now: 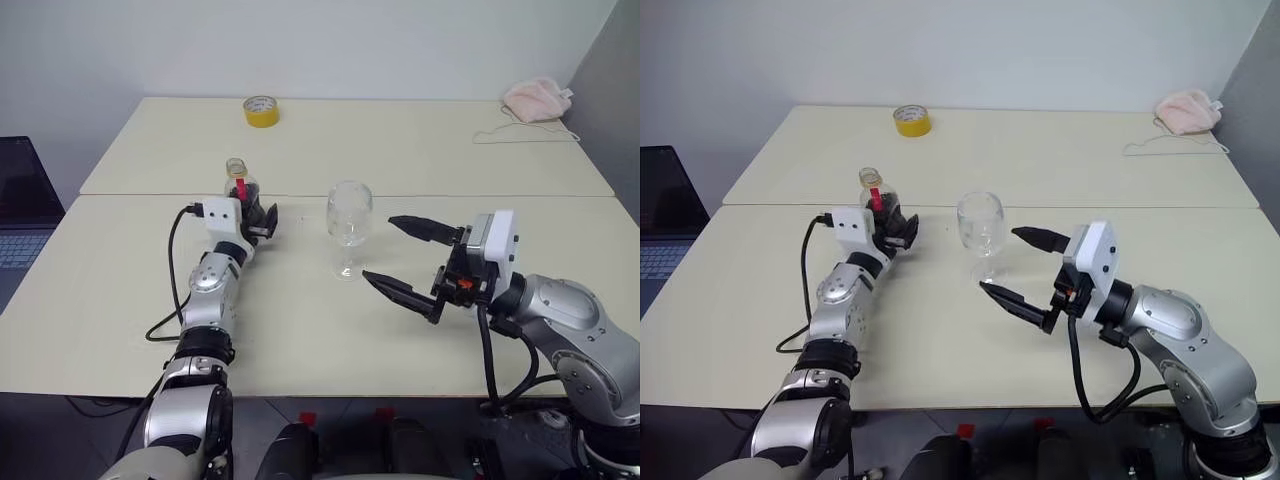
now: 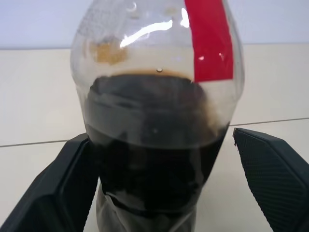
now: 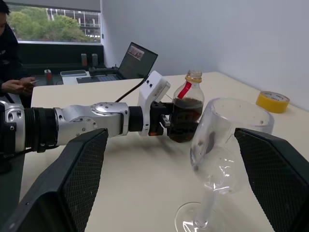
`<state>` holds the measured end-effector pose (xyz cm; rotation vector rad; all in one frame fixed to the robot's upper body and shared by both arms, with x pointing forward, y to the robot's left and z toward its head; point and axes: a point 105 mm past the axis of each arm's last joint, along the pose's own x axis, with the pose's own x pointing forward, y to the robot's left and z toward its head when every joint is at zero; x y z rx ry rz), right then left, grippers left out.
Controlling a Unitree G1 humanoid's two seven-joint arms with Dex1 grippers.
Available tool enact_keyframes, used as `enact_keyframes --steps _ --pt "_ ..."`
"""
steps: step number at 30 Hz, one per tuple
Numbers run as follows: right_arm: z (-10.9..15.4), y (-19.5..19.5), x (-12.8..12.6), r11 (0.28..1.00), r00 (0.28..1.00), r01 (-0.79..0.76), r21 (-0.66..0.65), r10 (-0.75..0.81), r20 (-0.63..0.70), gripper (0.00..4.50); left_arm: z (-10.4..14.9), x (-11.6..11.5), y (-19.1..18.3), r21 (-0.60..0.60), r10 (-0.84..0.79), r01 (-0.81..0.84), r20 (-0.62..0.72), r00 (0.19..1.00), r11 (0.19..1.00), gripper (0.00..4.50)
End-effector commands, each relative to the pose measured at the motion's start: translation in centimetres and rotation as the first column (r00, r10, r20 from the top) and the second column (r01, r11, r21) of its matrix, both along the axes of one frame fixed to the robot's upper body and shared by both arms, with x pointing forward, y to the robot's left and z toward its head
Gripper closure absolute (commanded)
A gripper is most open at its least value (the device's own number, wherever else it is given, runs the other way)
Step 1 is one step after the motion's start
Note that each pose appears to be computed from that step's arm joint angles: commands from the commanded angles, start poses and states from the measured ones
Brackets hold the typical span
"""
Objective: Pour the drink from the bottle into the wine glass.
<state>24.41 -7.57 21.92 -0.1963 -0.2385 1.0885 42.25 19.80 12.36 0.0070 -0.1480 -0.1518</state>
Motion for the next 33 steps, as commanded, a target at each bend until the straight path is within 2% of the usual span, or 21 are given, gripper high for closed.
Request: enact_keyframes --steps 1,7,11,15,19,24,33 --pt "1.0 0.1 -0.5 1.000 0.999 -0.011 0.014 0.011 0.042 0.00 1.7 0.2 0.4 -0.015 0.005 -0.004 0.059 0.998 1.000 1.20" --pt "1.0 0.2 -0.6 1.000 0.999 -0.007 0.018 0.006 0.044 0.00 2.0 0.1 0.4 -0.044 -0.013 0.016 0.063 0.998 0.999 3.06" --pt "1.2 0.2 -0.5 1.000 0.998 0.006 0.014 -0.007 0.058 0.00 3.1 -0.3 0.2 -0.065 -0.058 0.063 0.079 0.995 0.996 3.48" --pt "1.5 0.1 -0.3 1.000 0.998 0.021 0.016 -0.022 0.064 0.00 4.5 -0.8 -0.4 -0.039 -0.120 0.124 0.084 0.989 0.991 3.61" --pt "1.9 0.2 -0.1 0.999 0.997 0.035 0.024 -0.036 0.072 0.00 6.1 -1.4 -1.1 0.034 -0.175 0.172 0.095 0.980 0.985 3.63" --pt "1.9 0.3 0.3 0.998 0.995 0.067 0.010 -0.067 0.072 0.00 9.0 -1.9 -3.7 0.303 -0.282 0.227 0.153 0.947 0.926 3.66" --pt "1.7 0.8 1.0 0.996 0.995 0.091 -0.010 -0.090 0.041 0.00 11.4 -2.1 -7.0 0.536 -0.403 0.227 0.236 0.884 0.813 3.71"
